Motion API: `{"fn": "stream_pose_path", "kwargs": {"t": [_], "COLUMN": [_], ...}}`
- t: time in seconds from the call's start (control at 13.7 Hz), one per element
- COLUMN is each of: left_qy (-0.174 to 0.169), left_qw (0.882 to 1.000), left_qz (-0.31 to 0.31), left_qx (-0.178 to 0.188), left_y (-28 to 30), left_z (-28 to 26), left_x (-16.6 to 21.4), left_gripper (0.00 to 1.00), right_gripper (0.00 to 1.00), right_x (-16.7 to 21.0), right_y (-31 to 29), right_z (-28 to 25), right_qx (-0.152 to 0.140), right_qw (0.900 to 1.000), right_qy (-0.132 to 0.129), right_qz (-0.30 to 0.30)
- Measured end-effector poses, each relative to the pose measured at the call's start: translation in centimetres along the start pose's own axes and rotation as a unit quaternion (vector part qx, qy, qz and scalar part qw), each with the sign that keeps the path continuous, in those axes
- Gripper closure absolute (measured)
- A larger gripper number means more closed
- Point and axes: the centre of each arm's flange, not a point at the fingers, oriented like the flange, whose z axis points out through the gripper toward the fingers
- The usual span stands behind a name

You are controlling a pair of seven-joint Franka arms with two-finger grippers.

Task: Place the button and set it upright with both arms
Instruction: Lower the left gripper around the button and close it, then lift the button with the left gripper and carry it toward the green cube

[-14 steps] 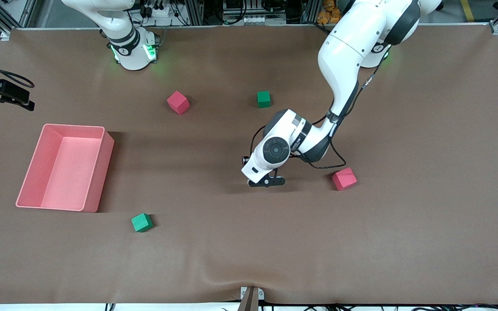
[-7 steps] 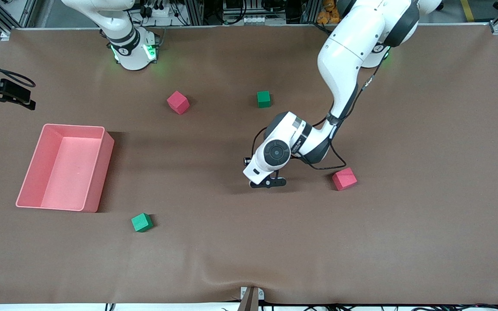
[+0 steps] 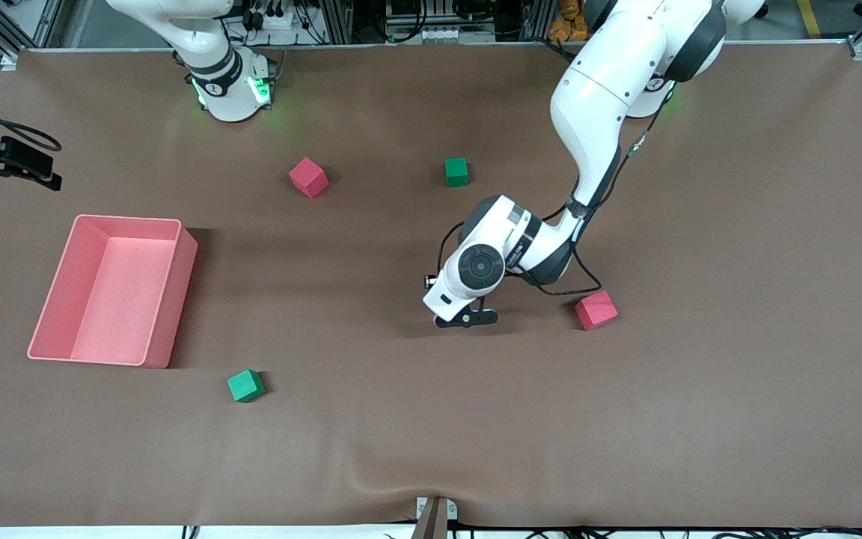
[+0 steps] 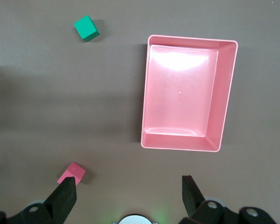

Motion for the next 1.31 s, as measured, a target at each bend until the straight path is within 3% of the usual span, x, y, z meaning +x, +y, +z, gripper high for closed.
{"fn": "stream_pose_path", "kwargs": {"t": [0.15,0.66,0.88,1.31], "left_qy": [0.001,0.018,0.036,0.12], "left_qw": [1.0,1.0,0.999,0.99], "left_qz": [0.0,0.002,-0.028,-0.07], "left_qx": [-0.001,-0.016,-0.025,0.015], "left_y": [0.1,0.7,1.1,5.4], "left_z": [-0.1,-2.6,-5.4,-8.7], "left_x": [0.0,0.4,0.3,-4.2], "left_gripper": [0.58,0.58,0.58,0.58], "right_gripper": [0.0,0.0,0.0,0.0], "right_x": [0.0,0.0,0.0,0.0], "right_y": [0.0,0.0,0.0,-0.2], "right_z": [0.0,0.0,0.0,0.0], "right_qx": [0.0,0.0,0.0,0.0], "right_qw": [1.0,1.0,1.0,1.0], "right_qy": [0.0,0.0,0.0,-0.003], "right_qz": [0.0,0.0,0.0,-0.002]}}
